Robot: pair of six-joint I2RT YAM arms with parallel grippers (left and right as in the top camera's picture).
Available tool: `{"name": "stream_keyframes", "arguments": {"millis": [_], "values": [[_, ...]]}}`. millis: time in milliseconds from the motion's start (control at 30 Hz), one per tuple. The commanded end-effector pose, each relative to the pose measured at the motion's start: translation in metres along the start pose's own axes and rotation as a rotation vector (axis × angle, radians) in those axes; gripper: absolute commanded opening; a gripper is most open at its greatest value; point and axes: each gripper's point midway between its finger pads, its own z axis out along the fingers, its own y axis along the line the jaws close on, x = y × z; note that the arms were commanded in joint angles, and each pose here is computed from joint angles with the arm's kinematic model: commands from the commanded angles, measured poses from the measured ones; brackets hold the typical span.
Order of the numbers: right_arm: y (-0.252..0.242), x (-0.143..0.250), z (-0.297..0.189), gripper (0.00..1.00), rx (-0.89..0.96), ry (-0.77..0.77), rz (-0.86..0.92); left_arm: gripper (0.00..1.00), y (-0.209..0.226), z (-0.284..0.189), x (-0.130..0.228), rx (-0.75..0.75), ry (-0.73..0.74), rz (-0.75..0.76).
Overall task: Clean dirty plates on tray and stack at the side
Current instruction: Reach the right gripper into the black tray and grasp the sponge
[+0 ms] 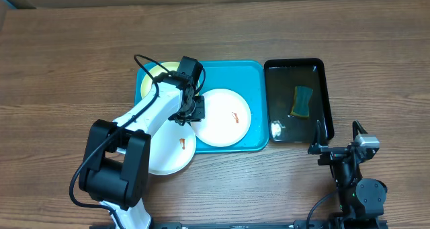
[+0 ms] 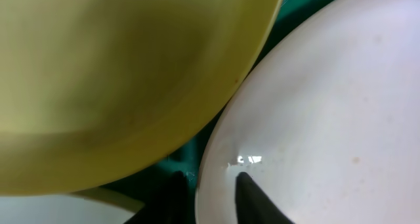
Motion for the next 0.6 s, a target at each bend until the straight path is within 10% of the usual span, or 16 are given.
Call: {"name": "stream_keyframes", "arguments": {"millis": [0, 300, 567], "values": [[0.013, -0.005, -0.001, 1.0, -0.077, -0.016, 0.05, 0.22, 0.001, 0.004, 0.003, -0.009, 0.008, 0.0], [0.035, -0.114, -0.018, 1.0, -0.107, -0.02, 0.12, 0.14, 0.0, 0.004, 0.001, -0.005, -0.003, 0.0], [0.055, -0.143, 0.019, 1.0, -0.105, 0.493, 0.094, 0.26, 0.0, 0.004, 0.001, -0.005, -0.002, 0.0]]}}
